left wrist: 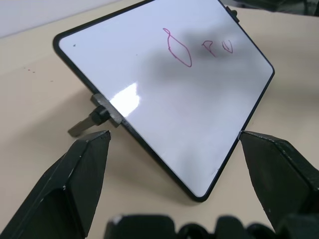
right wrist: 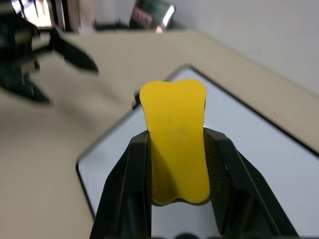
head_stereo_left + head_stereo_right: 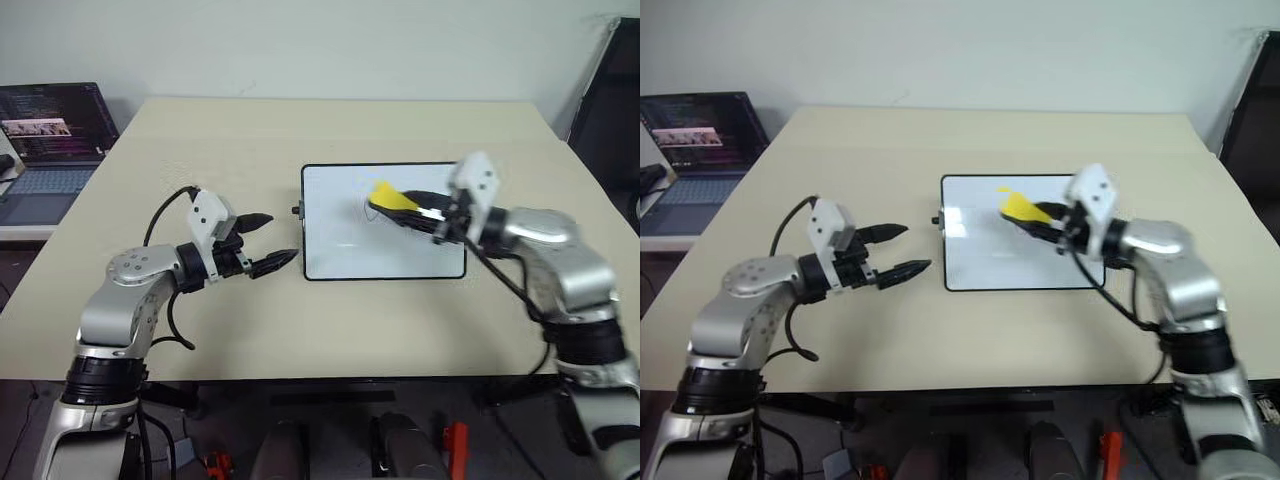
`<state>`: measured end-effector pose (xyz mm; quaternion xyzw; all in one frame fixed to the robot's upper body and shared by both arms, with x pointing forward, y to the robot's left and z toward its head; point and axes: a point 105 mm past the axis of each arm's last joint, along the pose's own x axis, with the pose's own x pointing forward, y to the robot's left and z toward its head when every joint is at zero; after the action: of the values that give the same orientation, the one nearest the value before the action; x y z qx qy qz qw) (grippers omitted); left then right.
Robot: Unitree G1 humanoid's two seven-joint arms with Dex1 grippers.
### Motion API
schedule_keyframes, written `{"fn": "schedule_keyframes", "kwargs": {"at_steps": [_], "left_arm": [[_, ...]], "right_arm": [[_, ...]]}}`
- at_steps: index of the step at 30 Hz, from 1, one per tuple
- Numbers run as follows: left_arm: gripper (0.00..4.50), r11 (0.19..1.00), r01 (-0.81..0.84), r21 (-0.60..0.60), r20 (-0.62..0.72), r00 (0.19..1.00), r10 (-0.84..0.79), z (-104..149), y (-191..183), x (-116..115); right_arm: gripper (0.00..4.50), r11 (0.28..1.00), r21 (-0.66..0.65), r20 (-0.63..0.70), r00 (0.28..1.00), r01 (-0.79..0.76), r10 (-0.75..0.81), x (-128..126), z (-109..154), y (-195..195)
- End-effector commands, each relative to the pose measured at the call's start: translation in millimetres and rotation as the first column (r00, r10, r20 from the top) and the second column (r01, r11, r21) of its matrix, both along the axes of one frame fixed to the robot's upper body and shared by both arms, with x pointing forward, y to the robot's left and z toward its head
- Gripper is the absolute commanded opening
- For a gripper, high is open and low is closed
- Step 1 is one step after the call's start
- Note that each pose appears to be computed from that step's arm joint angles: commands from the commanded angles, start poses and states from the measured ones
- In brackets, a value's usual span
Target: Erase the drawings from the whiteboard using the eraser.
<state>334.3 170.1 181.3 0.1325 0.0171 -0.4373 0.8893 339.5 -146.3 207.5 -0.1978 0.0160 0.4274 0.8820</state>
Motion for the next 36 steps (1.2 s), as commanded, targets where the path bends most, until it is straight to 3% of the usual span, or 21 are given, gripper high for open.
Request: {"fn": "schedule_keyframes", "kwargs": {"at_steps": [1,4,7,16,36], "left_arm": [[4.5,0.999,0.012,0.031,0.061,0.998,-0.013,19,4,3],[4.5,0.998,0.028,0.052,0.054,0.998,-0.03,20,6,4],[4.5,0.997,0.041,0.067,0.042,0.998,-0.044,18,8,4],[4.5,0.993,0.103,0.057,0.031,0.994,-0.105,16,-10,6],[4.5,0.995,0.086,0.044,0.031,0.996,-0.088,13,-10,8]], "right_arm": [[1.11,0.996,-0.063,0.034,0.997,0.069,-0.067,-14,14,-42],[1.11,0.966,-0.148,0.045,0.977,0.212,-0.207,-19,9,-92],[1.11,0.953,-0.172,0.047,0.968,0.251,-0.247,-27,11,-114],[1.11,0.955,-0.171,0.059,0.97,0.243,-0.236,-33,17,-111],[1.11,0.944,-0.142,0.094,0.953,0.299,-0.288,-22,22,-117]]}}
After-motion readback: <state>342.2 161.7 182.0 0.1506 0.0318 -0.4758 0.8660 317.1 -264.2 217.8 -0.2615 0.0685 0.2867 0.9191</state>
